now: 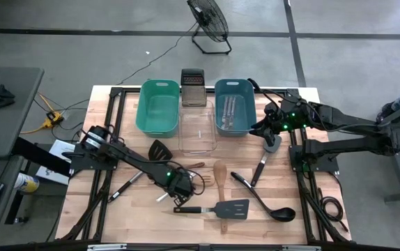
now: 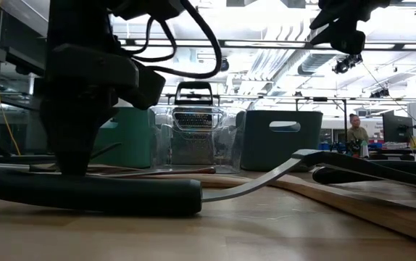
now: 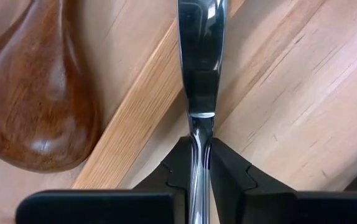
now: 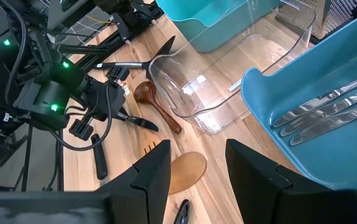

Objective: Pick & Place Kitchen Items
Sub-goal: Put the table knife into the blue bin

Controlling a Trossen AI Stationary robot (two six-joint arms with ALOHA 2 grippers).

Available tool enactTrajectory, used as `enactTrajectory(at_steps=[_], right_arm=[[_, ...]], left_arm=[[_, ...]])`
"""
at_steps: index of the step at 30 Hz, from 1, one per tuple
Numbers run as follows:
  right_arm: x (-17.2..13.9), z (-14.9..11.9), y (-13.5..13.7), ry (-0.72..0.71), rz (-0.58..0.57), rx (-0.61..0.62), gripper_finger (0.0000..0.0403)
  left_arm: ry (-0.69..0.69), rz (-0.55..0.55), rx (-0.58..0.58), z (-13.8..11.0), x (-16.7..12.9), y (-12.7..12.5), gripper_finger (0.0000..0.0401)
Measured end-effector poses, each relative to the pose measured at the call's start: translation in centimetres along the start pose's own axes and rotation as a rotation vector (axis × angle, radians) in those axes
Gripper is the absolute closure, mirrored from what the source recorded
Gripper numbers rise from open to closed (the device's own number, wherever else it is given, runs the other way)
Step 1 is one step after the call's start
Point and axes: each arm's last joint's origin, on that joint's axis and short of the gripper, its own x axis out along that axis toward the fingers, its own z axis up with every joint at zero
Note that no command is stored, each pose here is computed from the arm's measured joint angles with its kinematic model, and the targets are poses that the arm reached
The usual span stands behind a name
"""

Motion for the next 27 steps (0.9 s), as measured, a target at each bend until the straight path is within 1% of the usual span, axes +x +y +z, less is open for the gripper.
enactTrajectory(at_steps=[2,6,18,27], right_arm=[[0.0,0.0,0.0,0.000,0.000,-0.003,0.0256],[0.0,0.0,0.0,0.000,0.000,-0.004,0.0256],[0.0,0.0,0.1,0.015,0.027,-0.004,0.0256],[0.0,-0.1,0.1,0.020,0.027,-0.022,0.0256]], left_arm=[[-0.001,-0.004,0.022,0.2,-0.5,-0.3,0.0370],[0.004,-0.027,0.014,0.8,-1.1,-0.6,0.0370],[0.012,-0.057,0.016,0.8,-1.3,-0.9,0.0370],[-0.043,-0.116,0.012,0.7,-3.7,-0.8,0.0370]])
